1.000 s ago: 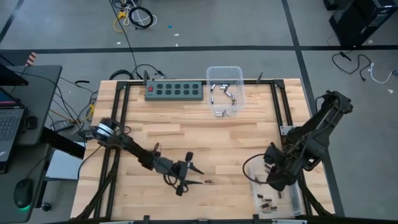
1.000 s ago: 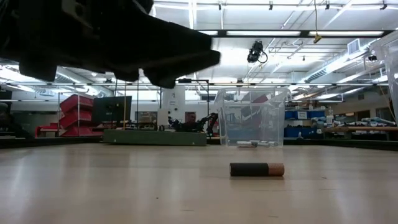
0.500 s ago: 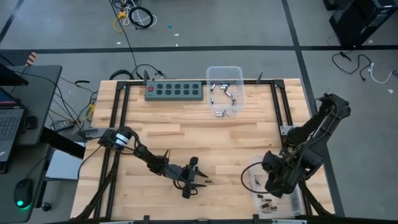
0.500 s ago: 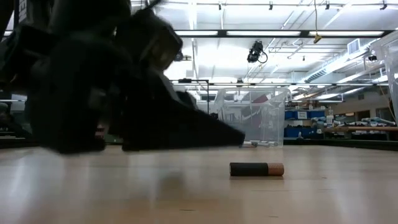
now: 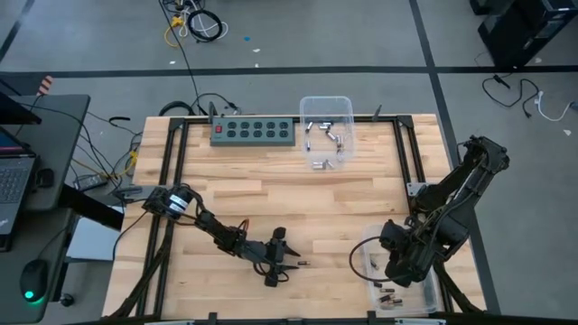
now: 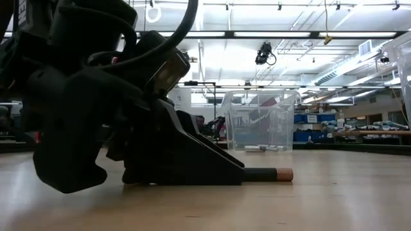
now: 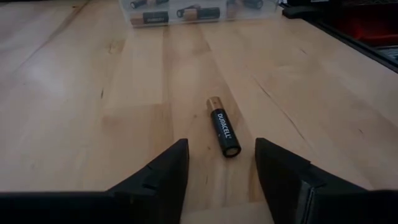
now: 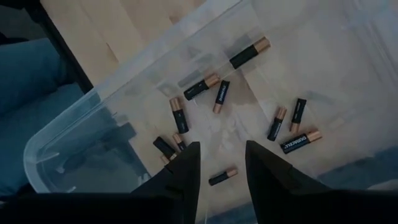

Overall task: Sort batteries
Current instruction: Put the black battery into the bottom transparent bin

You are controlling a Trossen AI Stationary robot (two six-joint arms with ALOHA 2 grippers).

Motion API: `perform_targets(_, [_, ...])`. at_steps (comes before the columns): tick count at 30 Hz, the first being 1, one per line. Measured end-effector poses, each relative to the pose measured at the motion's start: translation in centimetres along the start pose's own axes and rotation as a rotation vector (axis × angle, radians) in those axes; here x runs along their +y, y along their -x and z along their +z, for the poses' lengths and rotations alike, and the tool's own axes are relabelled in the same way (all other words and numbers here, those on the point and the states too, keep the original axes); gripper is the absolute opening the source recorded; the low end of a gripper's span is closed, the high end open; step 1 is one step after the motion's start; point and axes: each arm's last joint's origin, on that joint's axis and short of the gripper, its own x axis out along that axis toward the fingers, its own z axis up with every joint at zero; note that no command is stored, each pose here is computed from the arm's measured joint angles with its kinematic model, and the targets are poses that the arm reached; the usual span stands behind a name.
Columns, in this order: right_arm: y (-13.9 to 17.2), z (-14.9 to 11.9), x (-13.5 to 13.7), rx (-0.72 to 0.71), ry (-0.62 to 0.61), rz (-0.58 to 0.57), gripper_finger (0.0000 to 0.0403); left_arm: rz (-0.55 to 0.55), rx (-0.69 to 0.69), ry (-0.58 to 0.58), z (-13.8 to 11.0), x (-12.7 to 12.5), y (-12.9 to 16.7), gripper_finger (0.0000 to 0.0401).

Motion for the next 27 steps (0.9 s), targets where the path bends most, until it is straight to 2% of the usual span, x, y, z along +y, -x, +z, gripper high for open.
perform_targets(8, [0.0, 0.1, 0.0, -0.011, 0.016, -0.001, 0.0114, 0.006, -0.016, 0.009, 1.2, -0.3, -1.1, 0.0171])
perform_targets(17, [0.0, 0.1, 0.0, -0.022, 0.02, -0.002, 0.0113, 0.047, 0.064, -0.002, 1.1, -0.3, -1.6, 0.0163])
perform_targets(20, [0.0, 0.1, 0.0, -0.024, 0.02, -0.003, 0.0113, 0.053, 0.066, -0.004, 1.1, -0.2, -1.5, 0.0134])
perform_targets(25, [0.0, 0.3, 0.0, -0.082, 0.023, -0.012, 0.0112, 0.068, 0.068, -0.028, 1.1, -0.2, -1.5, 0.0039])
perform_targets(27, [0.0, 0.4, 0.0, -0.111, 0.041, -0.012, 0.0113, 0.077, 0.068, -0.029, 1.1, -0.2, -1.5, 0.0016])
